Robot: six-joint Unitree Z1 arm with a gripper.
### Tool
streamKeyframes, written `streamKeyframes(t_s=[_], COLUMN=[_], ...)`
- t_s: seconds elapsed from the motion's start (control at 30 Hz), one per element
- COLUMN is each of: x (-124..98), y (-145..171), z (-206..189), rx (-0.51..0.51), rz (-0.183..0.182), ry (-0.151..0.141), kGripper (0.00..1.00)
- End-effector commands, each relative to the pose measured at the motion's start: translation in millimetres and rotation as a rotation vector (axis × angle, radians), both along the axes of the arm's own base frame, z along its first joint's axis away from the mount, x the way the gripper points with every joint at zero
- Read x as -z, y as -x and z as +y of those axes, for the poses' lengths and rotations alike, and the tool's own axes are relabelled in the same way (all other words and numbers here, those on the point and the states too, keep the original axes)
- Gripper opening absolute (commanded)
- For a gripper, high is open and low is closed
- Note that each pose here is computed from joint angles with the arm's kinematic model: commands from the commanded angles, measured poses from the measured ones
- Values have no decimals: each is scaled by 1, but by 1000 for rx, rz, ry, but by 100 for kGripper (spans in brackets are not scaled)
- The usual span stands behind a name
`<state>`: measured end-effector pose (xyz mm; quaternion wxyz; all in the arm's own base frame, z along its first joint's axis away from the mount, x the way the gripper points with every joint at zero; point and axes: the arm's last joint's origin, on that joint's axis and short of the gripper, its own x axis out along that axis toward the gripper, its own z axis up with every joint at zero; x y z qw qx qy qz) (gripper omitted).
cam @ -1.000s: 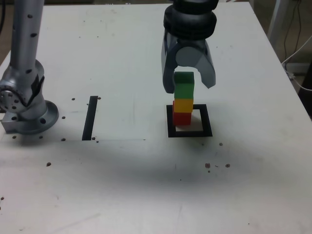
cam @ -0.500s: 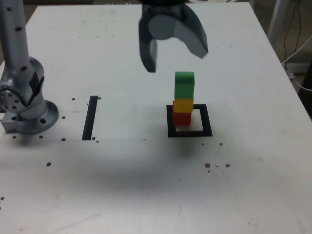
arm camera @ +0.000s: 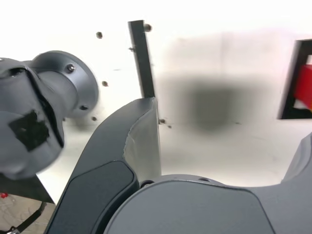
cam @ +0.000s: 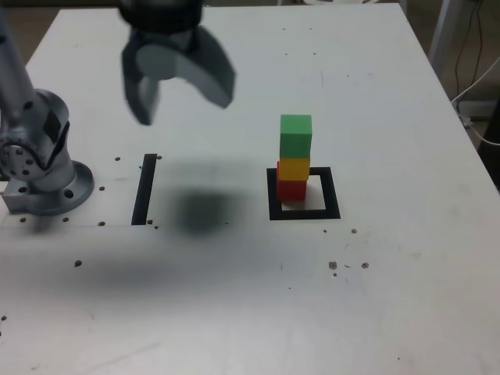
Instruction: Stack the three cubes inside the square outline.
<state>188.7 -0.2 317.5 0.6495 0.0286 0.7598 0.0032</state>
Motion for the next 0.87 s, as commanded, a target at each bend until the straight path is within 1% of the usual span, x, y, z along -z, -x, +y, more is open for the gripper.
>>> streamKeyframes(t_s=[0.0, 0.1, 0.13, 0.23, 0.3, 0.4, 0.5, 0.6, 0.7, 0.77, 0.83], x=[7, 22, 30, 45, 53, 60, 64, 67, 69, 69, 69], y=[13, 28, 33, 43, 47, 53, 57, 58, 56, 54, 52], z=[1, 3, 4, 4, 3, 3, 2, 3, 4, 6, 7], rx=[-5, -12, -15, -18, -20, -23, -24, -22, -17, -13, -11], rz=[6, 42, 61, 97, 109, 113, 101, 72, 30, -3, -26], ry=[-2, -6, -7, -2, 7, 19, 22, 9, -20, -46, -66], kGripper=[100, 100, 100, 100, 100, 100, 100, 100, 100, 100, 100])
